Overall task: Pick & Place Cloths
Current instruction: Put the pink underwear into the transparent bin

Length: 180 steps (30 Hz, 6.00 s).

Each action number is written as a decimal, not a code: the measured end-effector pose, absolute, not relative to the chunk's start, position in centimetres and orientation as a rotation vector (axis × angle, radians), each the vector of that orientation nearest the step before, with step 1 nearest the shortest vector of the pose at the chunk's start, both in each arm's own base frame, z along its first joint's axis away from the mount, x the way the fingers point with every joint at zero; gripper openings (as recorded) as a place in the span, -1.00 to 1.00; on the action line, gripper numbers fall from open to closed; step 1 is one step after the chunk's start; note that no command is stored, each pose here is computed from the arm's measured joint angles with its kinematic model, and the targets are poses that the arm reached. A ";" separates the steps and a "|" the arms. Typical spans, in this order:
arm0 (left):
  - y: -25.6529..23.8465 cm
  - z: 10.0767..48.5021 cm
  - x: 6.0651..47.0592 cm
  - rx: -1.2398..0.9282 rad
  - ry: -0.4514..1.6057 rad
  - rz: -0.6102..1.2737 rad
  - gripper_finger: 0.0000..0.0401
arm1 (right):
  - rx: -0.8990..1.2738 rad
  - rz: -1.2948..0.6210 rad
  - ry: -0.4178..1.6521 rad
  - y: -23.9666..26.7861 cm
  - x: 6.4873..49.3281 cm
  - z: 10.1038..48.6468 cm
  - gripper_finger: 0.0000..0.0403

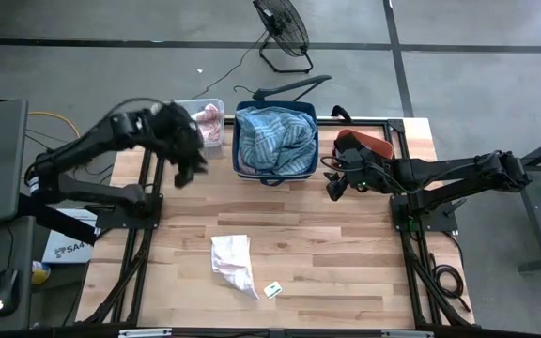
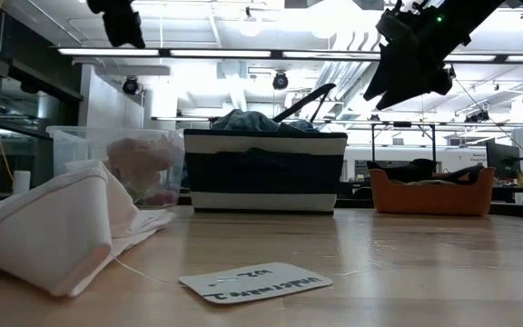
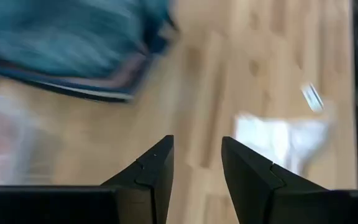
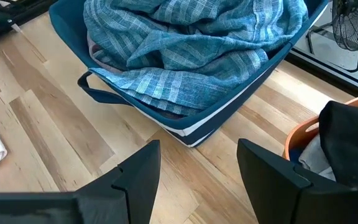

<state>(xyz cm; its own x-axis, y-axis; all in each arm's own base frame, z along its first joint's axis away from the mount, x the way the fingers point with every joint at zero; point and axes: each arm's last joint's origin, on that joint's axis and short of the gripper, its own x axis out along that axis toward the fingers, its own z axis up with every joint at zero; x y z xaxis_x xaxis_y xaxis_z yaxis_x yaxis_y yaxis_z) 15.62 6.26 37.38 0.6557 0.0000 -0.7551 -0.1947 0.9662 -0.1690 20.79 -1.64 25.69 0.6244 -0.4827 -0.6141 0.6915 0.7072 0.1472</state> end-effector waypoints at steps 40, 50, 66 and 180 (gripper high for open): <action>-8.6 19.3 24.5 0.380 1.054 -0.614 0.36 | 0.389 -0.509 0.590 1.3 21.1 25.9 0.02; -9.4 16.8 25.7 0.501 1.069 -0.694 0.36 | 0.396 -0.445 0.567 3.2 21.0 26.1 0.02; -9.9 14.4 26.8 0.464 1.095 -0.769 0.05 | 0.398 -0.459 0.539 3.6 21.0 26.2 0.02; 18.7 26.5 14.4 -0.220 1.145 1.352 -0.99 | 0.396 -0.458 0.537 3.6 21.0 26.2 0.02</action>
<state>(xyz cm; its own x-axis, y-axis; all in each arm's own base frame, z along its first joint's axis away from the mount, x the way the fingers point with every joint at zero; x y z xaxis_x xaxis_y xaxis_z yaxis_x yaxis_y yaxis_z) 14.37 18.74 26.50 -0.1942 0.6438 -0.7401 -0.8359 0.2863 0.4683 20.98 3.61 26.18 0.7640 -0.3093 -0.5663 0.5107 0.8263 0.2377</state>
